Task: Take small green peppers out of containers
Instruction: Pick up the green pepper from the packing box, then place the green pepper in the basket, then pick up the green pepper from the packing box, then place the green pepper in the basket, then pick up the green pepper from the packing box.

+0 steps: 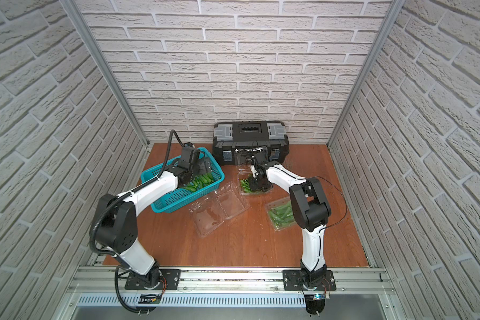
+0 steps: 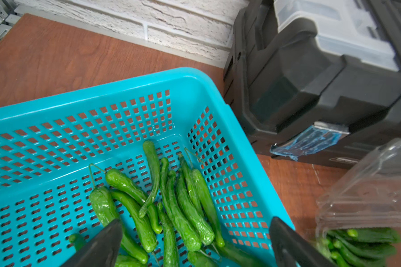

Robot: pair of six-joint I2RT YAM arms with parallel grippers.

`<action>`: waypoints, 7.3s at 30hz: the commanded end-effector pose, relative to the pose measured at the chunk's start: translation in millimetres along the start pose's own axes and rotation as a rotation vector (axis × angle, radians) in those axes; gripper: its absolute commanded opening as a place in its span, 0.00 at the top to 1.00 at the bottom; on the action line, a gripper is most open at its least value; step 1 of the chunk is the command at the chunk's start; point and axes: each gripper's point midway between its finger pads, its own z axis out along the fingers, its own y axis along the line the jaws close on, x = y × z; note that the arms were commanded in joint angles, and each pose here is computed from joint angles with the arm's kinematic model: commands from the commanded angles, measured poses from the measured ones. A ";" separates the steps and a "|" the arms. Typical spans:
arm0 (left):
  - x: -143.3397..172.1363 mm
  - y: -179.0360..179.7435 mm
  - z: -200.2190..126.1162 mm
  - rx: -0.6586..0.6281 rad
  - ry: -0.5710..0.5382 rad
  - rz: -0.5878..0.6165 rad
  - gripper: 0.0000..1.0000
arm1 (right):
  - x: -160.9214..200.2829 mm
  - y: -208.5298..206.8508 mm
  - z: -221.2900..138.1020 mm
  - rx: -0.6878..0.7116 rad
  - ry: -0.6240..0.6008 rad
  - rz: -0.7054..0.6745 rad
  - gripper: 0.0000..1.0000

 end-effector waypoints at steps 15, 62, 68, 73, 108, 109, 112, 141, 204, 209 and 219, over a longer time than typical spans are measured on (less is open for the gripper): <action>0.2 -8.8 5.6 0.032 0.024 -0.025 0.02 | -0.2 11.3 24.7 -0.051 0.026 -0.040 0.66; -20.8 49.2 -43.0 -0.178 -0.216 -0.202 0.02 | -127.9 224.6 -118.2 -0.730 -0.420 -0.160 0.89; -18.7 52.0 -46.9 -0.198 -0.224 -0.199 0.02 | -143.1 218.0 -129.2 -0.701 -0.492 -0.123 0.70; -19.3 35.7 -37.6 -0.163 -0.198 -0.141 0.02 | -129.4 165.2 -121.6 -0.524 -0.502 -0.067 0.72; -3.7 -21.9 0.5 0.046 -0.047 -0.086 0.02 | -9.3 1.9 -1.0 0.046 0.003 -0.168 0.68; -3.6 -21.9 0.9 0.046 -0.045 -0.087 0.02 | -8.6 3.1 0.5 0.043 0.009 -0.171 0.68; -4.4 -22.9 1.4 0.048 -0.046 -0.084 0.02 | -4.4 5.9 5.5 0.032 0.025 -0.173 0.69; -3.3 -25.6 6.5 0.061 -0.030 -0.081 0.02 | -7.7 12.1 -18.2 0.010 -0.032 -0.157 0.91; -3.2 -9.7 4.8 0.072 -0.040 -0.127 0.02 | -20.2 13.8 -76.4 0.028 -0.211 0.004 0.75; 0.4 -9.0 6.4 0.071 -0.029 -0.135 0.01 | 1.9 22.0 -50.4 -0.029 -0.089 -0.055 0.76; -1.2 -7.5 4.1 0.068 -0.034 -0.136 0.02 | -9.3 26.6 -16.7 -0.051 -0.062 -0.044 0.75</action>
